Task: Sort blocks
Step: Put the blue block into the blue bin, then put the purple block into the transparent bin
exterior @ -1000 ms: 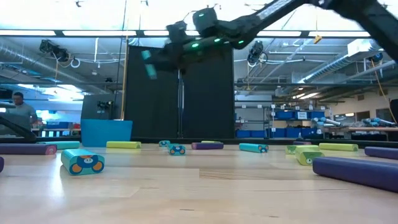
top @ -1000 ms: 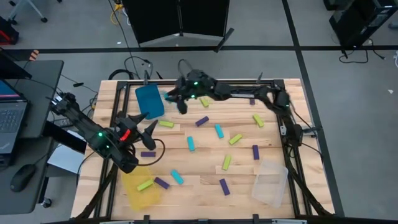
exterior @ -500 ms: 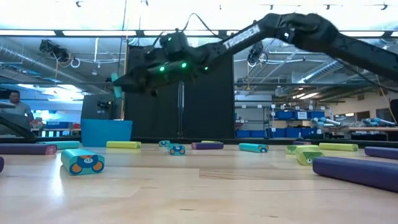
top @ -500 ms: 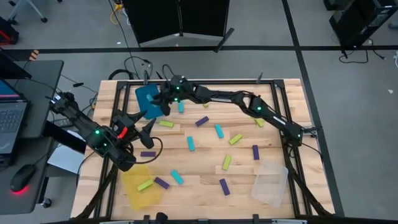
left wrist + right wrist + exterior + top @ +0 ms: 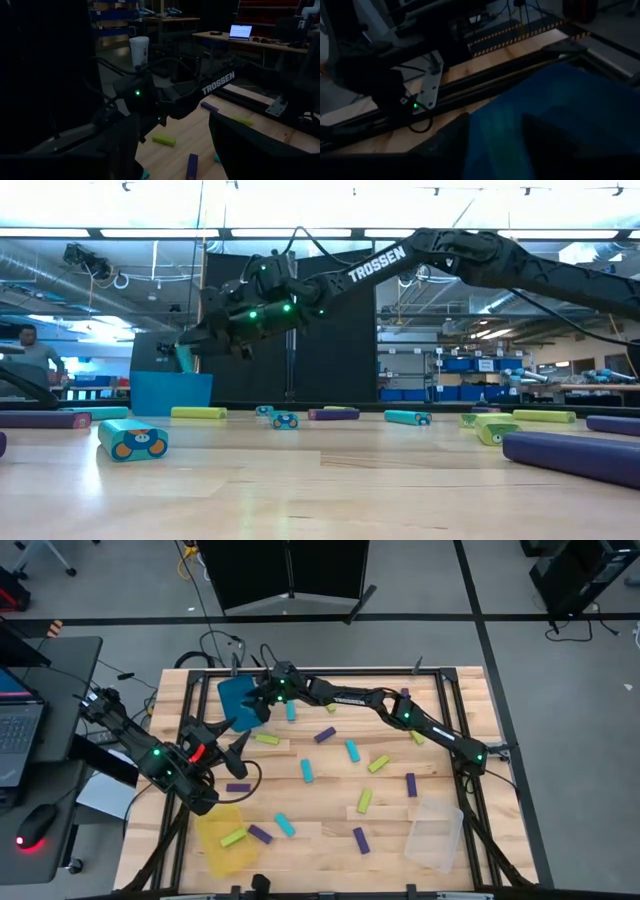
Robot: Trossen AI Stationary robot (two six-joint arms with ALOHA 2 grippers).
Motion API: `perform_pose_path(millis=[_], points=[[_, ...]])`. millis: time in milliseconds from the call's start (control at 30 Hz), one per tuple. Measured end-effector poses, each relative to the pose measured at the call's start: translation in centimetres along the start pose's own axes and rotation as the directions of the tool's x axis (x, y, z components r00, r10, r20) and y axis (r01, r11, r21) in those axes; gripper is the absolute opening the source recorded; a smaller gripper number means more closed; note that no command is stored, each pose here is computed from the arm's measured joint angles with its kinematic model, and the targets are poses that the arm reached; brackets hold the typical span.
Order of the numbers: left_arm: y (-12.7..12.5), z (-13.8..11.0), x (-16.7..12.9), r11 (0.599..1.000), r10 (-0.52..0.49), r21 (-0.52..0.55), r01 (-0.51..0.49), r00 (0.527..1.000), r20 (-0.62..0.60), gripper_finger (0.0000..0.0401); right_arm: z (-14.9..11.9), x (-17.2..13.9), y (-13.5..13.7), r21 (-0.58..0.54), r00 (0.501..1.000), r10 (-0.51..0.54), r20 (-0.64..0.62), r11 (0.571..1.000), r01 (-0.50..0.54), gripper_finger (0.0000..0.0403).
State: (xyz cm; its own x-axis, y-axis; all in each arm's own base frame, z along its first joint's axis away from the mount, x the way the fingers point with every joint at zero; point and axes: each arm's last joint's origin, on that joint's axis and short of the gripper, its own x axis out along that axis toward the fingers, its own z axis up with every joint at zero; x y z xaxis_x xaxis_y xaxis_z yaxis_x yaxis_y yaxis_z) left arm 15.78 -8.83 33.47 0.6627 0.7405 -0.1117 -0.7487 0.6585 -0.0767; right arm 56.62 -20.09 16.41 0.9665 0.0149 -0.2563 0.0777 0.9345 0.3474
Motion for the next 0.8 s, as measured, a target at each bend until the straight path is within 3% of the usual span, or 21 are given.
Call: perform_pose_path(millis=[167, 300, 500, 800], points=[[0.0, 0.0, 0.0, 1.0, -0.004, 0.008, 0.004, 1.0, -0.01, 0.0248, 0.3, -0.2, -0.2, -0.006, 0.999, 0.028, 0.016, 1.0, -0.028, 0.0273], [0.0, -0.1, 0.0, 1.0, -0.007, 0.021, 0.007, 1.0, -0.016, 0.0248, 1.1, -0.9, -1.2, 0.015, 0.994, 0.108, 0.015, 0.994, -0.108, 0.0291], [0.0, -0.1, 0.0, 0.999, -0.009, 0.051, 0.01, 1.0, -0.021, 0.0248, 3.7, -2.4, -1.9, -0.007, 0.986, 0.134, 0.099, 0.991, -0.134, 0.0281], [-0.1, -0.1, 0.1, 0.999, -0.01, 0.047, 0.011, 0.999, -0.031, 0.0248, 5.3, -3.0, -1.0, -0.106, 0.975, 0.164, 0.147, 0.983, -0.15, 0.0244]])
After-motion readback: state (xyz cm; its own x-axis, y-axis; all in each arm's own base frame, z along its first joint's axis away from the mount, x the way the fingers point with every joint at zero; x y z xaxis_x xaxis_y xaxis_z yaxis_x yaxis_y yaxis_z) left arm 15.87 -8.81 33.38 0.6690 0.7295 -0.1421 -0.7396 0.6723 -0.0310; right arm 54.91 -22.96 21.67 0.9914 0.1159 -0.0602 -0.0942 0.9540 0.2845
